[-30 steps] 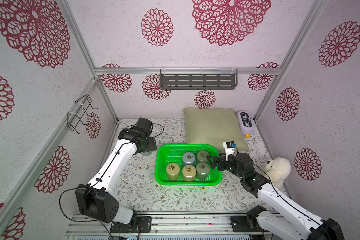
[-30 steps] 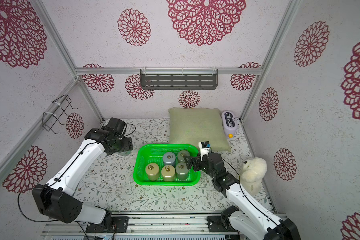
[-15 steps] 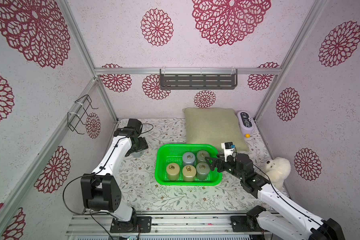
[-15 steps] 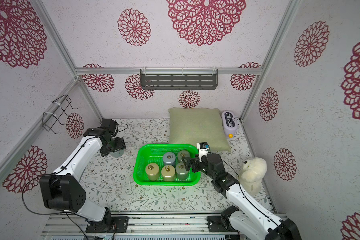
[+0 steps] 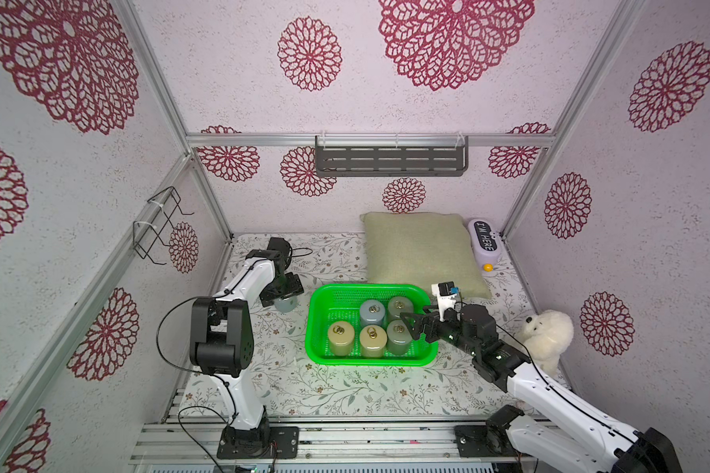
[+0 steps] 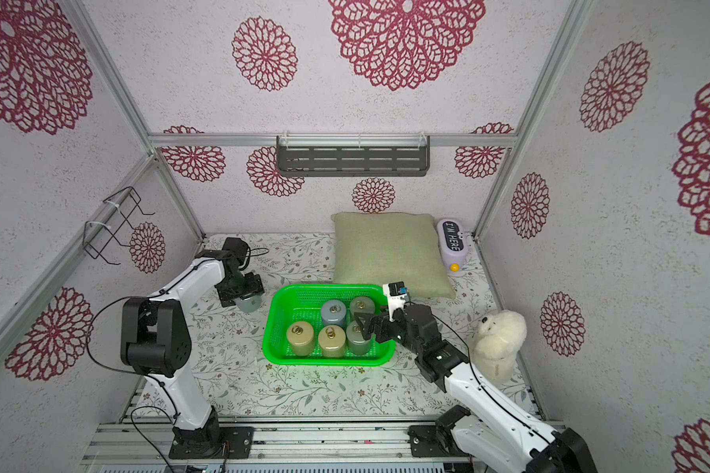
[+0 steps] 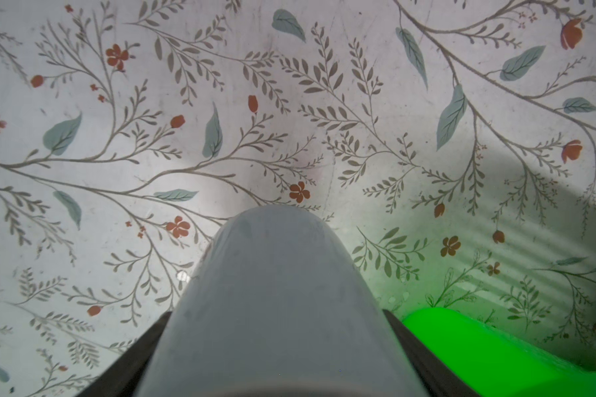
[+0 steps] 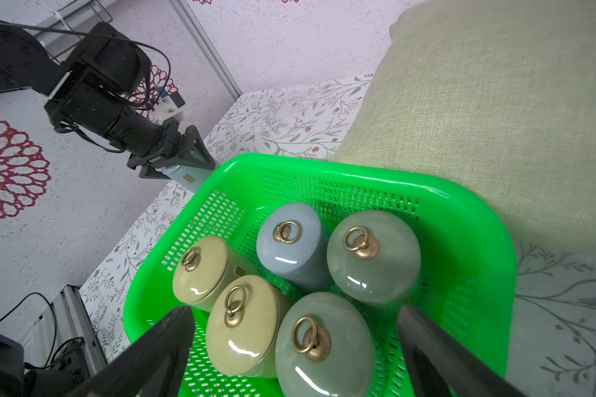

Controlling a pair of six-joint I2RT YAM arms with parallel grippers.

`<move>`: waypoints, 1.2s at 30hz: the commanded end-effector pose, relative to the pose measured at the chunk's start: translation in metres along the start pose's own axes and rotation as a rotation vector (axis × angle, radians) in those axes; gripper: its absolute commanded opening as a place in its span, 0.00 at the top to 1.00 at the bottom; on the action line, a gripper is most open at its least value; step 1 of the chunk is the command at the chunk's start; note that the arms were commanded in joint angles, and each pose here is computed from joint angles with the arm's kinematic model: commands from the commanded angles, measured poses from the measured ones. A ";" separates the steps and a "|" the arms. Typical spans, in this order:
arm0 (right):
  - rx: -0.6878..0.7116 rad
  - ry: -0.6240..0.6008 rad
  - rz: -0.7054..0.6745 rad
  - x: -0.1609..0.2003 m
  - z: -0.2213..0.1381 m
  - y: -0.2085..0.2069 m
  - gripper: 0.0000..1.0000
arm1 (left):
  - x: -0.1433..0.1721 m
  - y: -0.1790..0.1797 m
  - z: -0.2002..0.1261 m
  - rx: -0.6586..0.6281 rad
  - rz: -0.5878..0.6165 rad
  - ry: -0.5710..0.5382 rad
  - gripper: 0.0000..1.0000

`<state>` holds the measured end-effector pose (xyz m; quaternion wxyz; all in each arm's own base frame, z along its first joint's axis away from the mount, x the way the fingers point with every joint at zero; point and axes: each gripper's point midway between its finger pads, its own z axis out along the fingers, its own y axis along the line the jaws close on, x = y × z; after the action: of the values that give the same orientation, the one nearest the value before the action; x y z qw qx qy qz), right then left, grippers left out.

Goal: Take the tea canister out of the basket
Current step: Place the tea canister at the center of the board.

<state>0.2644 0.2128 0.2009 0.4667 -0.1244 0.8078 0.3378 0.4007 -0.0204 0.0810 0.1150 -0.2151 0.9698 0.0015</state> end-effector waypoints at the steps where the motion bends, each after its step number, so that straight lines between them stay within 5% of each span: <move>1: 0.001 -0.042 -0.034 -0.010 0.000 0.003 0.01 | -0.013 -0.016 -0.005 0.083 -0.005 -0.034 0.24; 13: 0.020 -0.044 -0.037 -0.010 0.000 0.000 0.01 | 0.012 -0.007 0.043 -0.002 -0.003 0.091 0.24; 22: 0.034 -0.042 -0.038 -0.010 0.000 -0.002 0.01 | 0.014 -0.007 0.048 -0.031 0.017 0.103 0.16; 26: 0.037 -0.043 -0.039 -0.010 0.000 -0.003 0.01 | 0.012 -0.008 0.040 -0.024 0.021 0.090 0.01; 36: 0.044 -0.046 -0.037 -0.010 -0.001 -0.004 0.01 | 0.003 -0.009 -0.017 0.030 0.013 -0.014 0.03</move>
<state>0.2689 0.2086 0.1983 0.4752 -0.1166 0.8118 0.3187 0.3975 -0.0301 0.0602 0.0848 -0.2096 0.9741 -0.0042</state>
